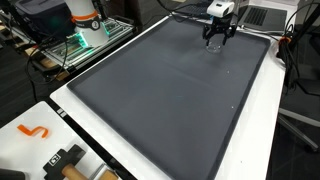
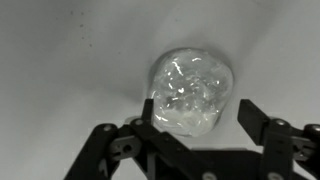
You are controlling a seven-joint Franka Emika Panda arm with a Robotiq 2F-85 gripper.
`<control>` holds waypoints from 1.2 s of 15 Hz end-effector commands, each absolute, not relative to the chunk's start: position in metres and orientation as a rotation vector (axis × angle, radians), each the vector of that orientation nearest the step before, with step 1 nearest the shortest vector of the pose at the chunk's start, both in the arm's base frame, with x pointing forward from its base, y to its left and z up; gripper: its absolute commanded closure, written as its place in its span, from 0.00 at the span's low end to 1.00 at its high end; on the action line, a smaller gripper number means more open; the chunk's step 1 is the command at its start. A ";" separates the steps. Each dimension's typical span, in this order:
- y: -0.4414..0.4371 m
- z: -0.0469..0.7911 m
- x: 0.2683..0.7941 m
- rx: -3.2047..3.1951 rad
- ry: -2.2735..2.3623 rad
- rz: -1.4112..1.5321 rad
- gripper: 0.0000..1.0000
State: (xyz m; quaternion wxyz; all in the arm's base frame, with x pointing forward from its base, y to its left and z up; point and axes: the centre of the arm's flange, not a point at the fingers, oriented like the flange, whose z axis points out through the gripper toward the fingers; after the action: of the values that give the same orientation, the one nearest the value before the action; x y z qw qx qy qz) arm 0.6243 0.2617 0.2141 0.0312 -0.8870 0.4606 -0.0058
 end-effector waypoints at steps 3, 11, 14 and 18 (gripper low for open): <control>0.257 0.224 0.626 -2.786 1.320 0.019 0.00; 0.271 0.258 0.631 -2.921 1.244 -0.019 0.00; 0.279 0.273 0.628 -2.981 1.202 -0.080 0.00; 0.295 0.290 0.619 -3.044 1.105 -0.190 0.00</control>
State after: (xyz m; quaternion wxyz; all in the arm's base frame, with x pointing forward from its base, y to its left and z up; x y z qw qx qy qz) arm 0.6297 0.2852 0.2790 -0.0310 -0.9340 0.3537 -0.0395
